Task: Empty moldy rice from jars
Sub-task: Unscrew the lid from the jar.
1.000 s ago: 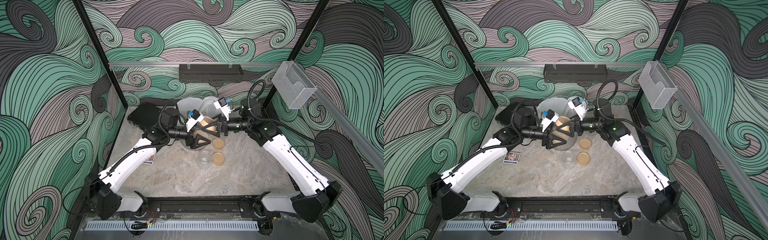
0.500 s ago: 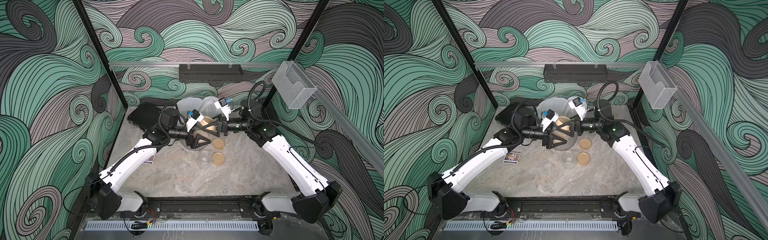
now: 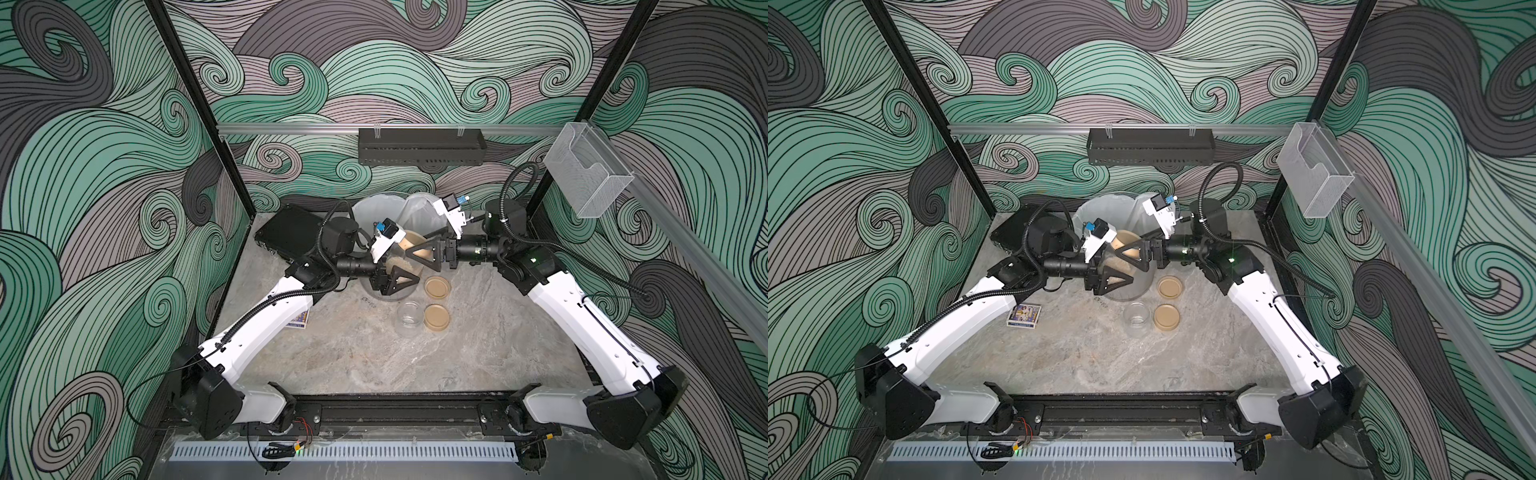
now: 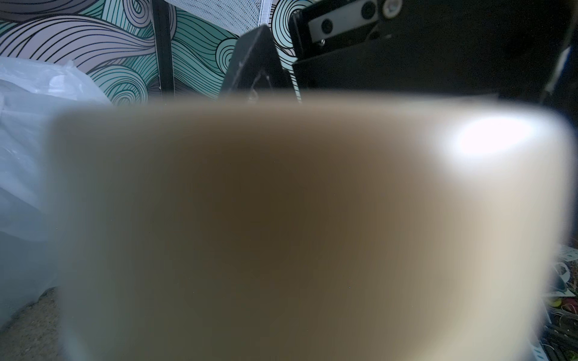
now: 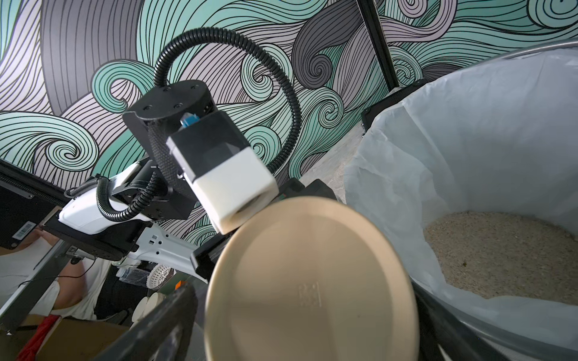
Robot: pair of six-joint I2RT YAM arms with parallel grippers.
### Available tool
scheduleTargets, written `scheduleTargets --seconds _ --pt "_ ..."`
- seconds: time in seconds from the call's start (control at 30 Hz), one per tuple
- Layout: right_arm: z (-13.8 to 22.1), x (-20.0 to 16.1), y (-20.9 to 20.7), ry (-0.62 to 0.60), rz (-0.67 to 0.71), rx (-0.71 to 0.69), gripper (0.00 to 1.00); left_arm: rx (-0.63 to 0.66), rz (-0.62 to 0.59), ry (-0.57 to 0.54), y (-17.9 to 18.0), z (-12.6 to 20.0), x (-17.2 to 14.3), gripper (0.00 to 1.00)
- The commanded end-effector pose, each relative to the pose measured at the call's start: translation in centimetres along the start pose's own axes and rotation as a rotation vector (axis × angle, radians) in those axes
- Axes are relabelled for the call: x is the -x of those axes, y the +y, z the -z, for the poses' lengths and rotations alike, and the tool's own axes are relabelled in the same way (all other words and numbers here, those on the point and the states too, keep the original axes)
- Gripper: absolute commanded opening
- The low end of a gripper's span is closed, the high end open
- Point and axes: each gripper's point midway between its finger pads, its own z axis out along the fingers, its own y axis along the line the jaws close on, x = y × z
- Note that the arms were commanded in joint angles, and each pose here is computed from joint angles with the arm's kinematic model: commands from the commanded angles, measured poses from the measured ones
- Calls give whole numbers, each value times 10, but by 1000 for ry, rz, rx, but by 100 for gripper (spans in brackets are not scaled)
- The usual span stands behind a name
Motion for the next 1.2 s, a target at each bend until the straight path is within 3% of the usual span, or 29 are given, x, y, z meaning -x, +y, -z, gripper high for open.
scheduleTargets --seconds 0.0,0.17,0.57,1.17 --pt "10 5 12 -19 6 3 99 57 -51 -57 7 9 18 32" --pt "10 10 10 -32 4 -12 99 54 -55 -62 5 10 20 32" --pt "7 10 19 -8 32 57 77 -50 -43 -62 -12 10 27 32" --pt "17 22 60 18 270 353 74 -372 -15 -68 -67 27 49 32"
